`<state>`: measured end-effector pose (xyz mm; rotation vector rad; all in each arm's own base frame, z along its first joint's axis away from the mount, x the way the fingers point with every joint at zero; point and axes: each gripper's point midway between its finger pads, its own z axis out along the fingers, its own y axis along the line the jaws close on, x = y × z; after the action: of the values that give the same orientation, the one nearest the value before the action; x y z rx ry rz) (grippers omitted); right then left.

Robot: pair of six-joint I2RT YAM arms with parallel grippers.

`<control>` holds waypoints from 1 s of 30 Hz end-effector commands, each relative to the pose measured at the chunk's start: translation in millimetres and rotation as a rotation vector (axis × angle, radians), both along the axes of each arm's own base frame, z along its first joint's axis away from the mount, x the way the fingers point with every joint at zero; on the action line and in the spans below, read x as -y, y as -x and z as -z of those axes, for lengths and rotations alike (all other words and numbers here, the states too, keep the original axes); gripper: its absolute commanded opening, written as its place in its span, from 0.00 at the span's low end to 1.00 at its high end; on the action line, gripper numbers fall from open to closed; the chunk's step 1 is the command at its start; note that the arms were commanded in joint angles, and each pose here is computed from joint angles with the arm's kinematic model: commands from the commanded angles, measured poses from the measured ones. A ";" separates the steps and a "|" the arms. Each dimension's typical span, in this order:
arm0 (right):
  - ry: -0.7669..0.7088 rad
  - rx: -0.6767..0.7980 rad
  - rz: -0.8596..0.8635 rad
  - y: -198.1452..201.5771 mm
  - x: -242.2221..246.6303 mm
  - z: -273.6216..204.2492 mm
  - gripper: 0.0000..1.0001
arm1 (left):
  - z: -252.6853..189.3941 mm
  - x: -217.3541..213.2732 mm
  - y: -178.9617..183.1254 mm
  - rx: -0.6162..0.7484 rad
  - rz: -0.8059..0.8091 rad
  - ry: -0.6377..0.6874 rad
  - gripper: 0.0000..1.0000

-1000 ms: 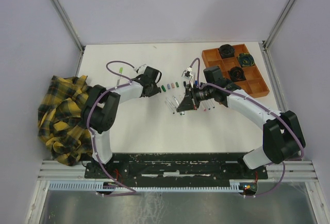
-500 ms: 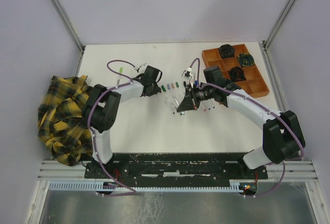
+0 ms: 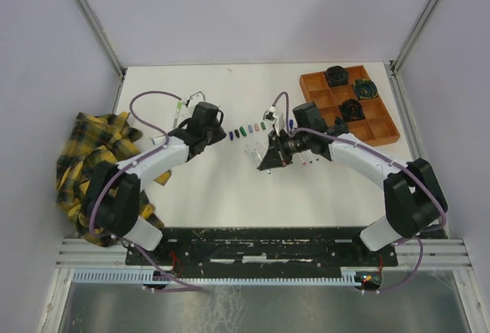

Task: Open the pen caps
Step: Place the pen at the center of the board.

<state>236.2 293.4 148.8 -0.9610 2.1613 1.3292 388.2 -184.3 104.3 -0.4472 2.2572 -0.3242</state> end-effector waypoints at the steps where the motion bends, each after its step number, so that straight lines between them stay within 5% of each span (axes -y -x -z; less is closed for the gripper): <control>1: 0.081 0.101 0.035 -16.3 -13.6 9.0 0.03 | -15.7 -19.3 21.8 0.107 0.052 -0.054 0.34; 11: 0.348 0.094 0.214 -40.6 -45.6 61.8 0.07 | -40.4 -48.0 94.8 0.385 0.132 0.057 0.41; 30: 0.695 0.213 0.467 -76.1 -44.9 111.1 0.11 | -41.8 -64.1 142.5 0.429 0.105 0.192 0.42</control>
<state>293.5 345.1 38.9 -0.7635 2.5078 0.3897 249.4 -117.3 147.2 -0.3000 1.8379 -0.5930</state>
